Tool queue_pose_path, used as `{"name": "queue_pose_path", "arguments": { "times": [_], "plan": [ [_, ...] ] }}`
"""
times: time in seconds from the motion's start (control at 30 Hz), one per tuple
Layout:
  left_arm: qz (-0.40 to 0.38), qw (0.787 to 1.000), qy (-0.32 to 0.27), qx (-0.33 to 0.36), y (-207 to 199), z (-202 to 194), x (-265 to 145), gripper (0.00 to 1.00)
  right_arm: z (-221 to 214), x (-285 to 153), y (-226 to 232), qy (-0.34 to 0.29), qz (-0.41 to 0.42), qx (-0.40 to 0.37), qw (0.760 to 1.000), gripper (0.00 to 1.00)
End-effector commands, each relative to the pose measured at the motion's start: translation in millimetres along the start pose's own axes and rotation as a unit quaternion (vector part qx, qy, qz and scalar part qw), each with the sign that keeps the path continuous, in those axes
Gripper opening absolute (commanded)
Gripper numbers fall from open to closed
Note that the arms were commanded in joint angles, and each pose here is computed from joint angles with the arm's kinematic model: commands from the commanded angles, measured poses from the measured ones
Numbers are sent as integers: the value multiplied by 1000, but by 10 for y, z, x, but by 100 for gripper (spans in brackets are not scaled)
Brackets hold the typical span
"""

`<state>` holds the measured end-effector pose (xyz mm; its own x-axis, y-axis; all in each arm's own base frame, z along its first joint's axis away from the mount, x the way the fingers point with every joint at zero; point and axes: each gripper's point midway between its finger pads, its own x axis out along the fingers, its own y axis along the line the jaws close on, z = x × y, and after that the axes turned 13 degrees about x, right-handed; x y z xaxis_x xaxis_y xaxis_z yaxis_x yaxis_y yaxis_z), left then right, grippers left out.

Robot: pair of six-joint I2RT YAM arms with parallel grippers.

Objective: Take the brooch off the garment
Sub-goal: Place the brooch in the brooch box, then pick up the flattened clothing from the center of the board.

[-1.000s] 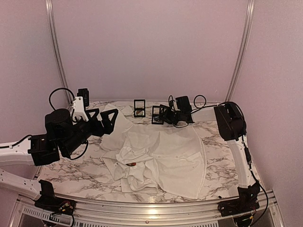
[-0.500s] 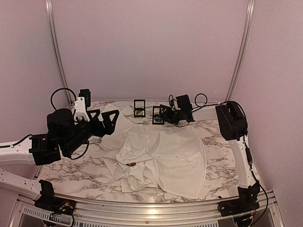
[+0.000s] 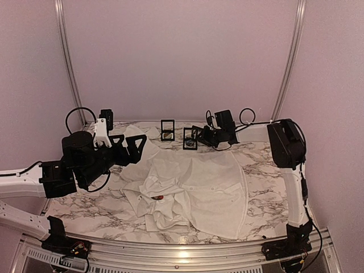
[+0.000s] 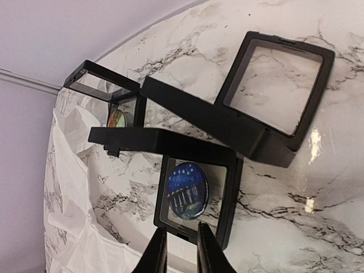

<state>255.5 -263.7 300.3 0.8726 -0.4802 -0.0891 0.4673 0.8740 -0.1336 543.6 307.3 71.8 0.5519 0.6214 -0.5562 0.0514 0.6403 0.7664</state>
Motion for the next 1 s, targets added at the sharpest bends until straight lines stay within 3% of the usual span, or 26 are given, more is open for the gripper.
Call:
{"name": "queue_pose_path", "arguments": {
  "times": [0.0, 0.2, 0.4, 0.6, 0.97],
  "plan": [
    [-2, 1000, 7, -19, -12, 20, 48, 99, -22, -205, 59, -4, -3, -15, 1000, 18],
    [12, 998, 43, -53, 107, -197, 107, 99, -320, -494, 364, 8, 3, -85, 996, 19],
    [25, 992, 86, -94, 307, -535, 79, 99, -786, -804, 773, 25, 16, -197, 980, 28],
    [43, 984, 109, -135, 538, -798, 20, 99, -1340, -1026, 1119, 54, 39, -296, 953, 39],
    [71, 975, 115, -176, 776, -926, -48, 99, -2431, -1231, 1357, 130, 60, -437, 888, 43]
  ]
}}
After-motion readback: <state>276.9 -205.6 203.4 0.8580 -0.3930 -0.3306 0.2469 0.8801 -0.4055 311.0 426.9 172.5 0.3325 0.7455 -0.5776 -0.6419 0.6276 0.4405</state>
